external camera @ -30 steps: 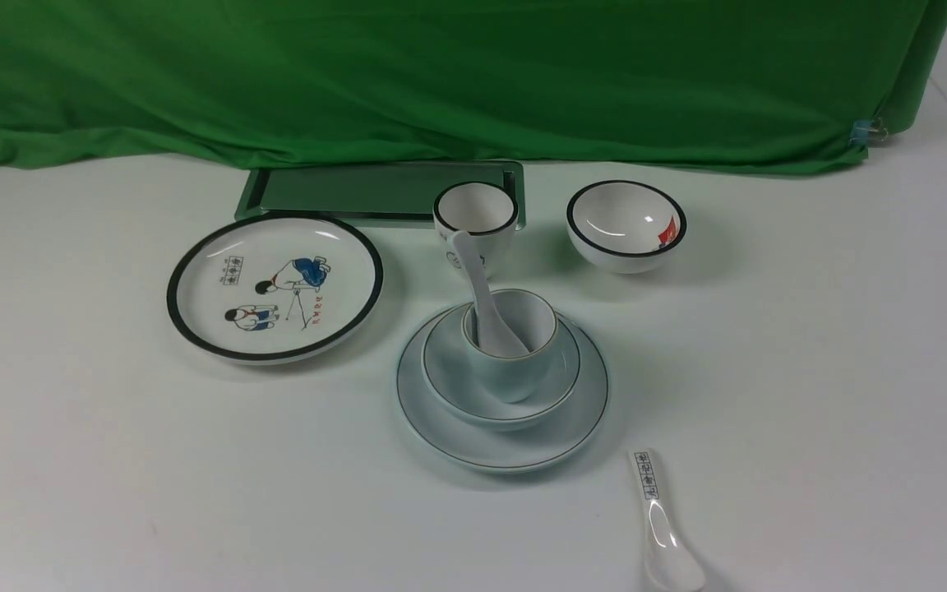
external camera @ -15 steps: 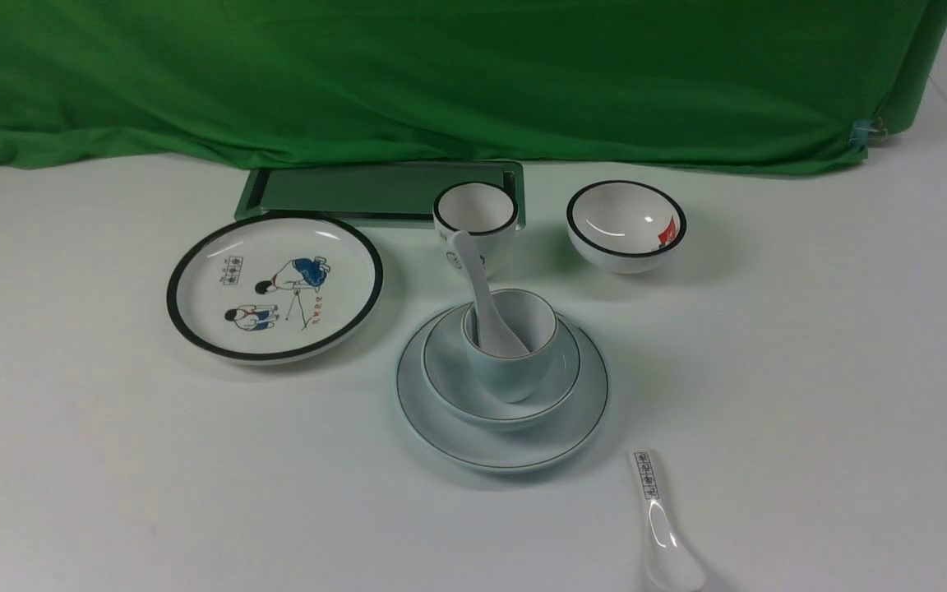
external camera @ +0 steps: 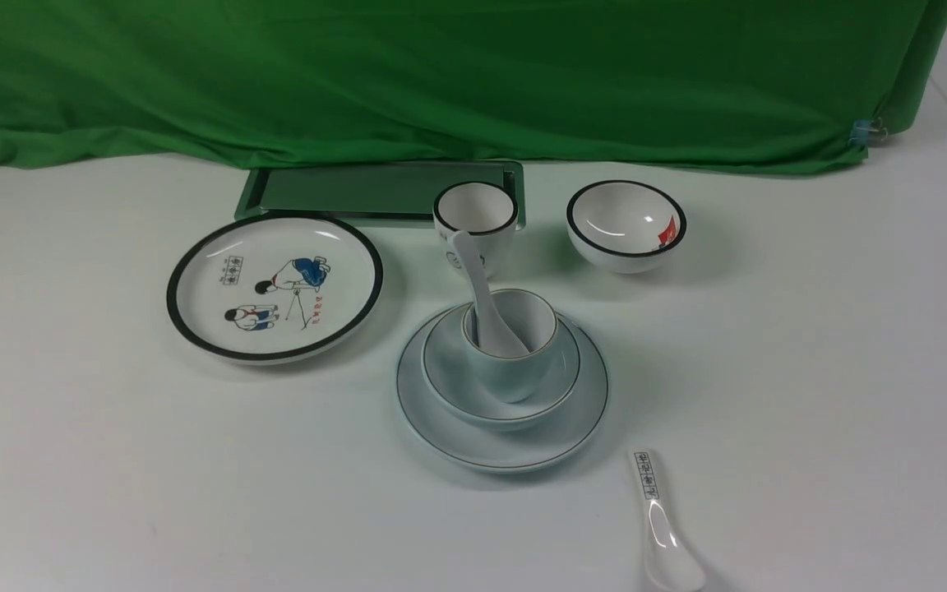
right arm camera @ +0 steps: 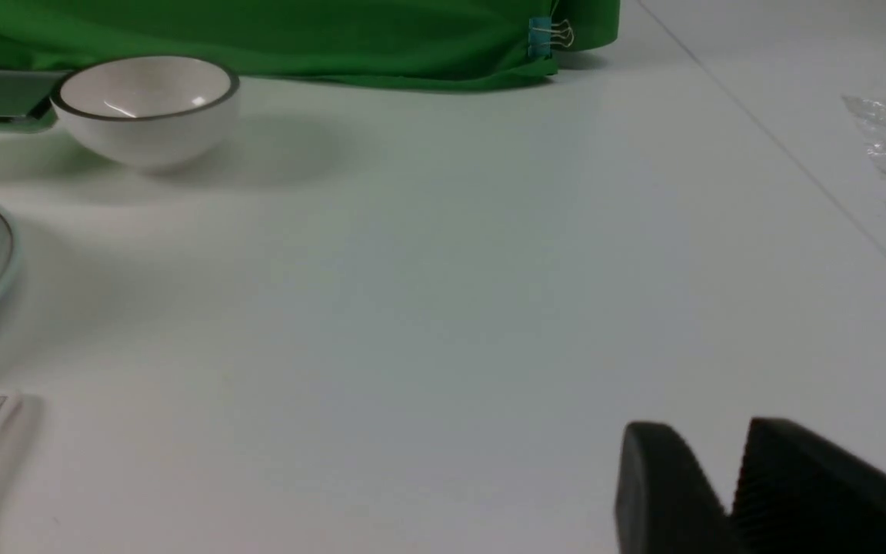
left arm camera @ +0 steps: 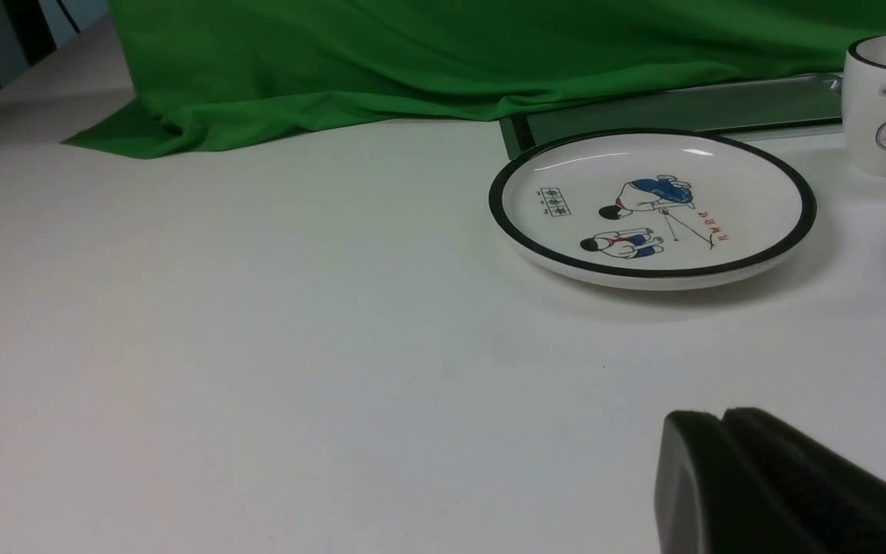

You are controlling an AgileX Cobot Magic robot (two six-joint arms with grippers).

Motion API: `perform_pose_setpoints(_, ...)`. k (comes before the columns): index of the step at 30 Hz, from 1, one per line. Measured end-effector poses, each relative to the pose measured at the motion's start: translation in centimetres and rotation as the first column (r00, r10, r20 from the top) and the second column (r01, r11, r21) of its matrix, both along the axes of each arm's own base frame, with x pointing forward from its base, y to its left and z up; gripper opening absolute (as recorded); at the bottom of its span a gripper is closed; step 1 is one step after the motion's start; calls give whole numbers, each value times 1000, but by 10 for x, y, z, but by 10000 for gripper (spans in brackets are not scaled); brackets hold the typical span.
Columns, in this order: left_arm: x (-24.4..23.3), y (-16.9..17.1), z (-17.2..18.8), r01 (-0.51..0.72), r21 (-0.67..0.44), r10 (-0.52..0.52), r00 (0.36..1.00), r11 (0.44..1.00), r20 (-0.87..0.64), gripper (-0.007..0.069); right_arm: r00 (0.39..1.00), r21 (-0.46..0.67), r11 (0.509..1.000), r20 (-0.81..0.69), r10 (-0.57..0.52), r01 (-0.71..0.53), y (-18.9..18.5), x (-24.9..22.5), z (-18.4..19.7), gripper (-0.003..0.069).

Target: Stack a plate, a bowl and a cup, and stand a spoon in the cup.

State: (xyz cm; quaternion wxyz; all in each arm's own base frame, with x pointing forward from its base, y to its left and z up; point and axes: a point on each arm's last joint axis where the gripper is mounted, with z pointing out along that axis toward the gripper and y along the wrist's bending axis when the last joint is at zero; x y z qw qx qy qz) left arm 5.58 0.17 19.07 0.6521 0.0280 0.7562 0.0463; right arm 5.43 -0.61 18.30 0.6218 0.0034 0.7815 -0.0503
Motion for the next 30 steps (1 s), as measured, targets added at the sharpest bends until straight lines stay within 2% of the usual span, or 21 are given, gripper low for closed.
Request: perform_pose_setpoints(30, 0, 0, 0, 0, 2, 0, 1000, 1000, 0, -30, 1000, 0, 1000, 0, 0, 0, 0, 0, 0, 239)
